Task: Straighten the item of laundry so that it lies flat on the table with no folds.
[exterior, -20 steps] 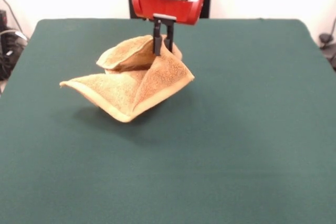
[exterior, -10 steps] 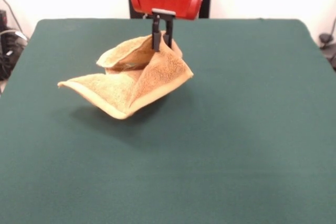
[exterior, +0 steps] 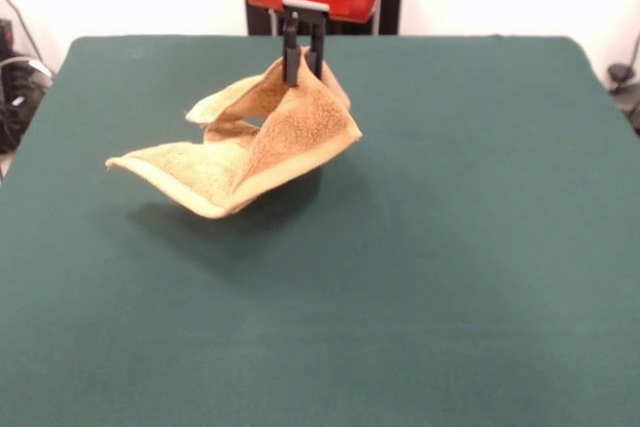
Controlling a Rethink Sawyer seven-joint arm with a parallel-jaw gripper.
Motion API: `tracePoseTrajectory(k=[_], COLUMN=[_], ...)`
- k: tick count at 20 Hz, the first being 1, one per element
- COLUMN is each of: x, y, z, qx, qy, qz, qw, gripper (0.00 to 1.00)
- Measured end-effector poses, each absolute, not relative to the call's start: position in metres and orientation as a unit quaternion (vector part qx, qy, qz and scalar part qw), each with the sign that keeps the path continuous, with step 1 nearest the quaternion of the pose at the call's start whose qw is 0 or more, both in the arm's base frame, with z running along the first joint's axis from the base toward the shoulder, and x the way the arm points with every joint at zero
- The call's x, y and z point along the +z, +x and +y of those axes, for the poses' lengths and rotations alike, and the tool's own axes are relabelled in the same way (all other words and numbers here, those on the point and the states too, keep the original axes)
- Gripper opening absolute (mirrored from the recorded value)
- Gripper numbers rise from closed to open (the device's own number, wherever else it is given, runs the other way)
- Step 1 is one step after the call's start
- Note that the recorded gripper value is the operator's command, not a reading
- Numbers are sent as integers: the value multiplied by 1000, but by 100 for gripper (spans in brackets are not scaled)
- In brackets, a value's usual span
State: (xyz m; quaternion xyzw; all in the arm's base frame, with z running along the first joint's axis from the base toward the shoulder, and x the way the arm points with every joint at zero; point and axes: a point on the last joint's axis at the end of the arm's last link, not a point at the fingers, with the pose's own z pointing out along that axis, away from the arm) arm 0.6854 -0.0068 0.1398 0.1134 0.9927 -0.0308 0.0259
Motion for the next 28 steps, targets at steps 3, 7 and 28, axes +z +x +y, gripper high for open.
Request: tracePoseTrajectory(k=[3, 7, 28], x=[145, 147, 148], y=[688, 690, 690], z=[-8, -8, -14], qx=[-31, -32, -33], qy=[113, 113, 114], qz=[993, 993, 992], qw=[31, 34, 31], gripper=[0, 0, 0])
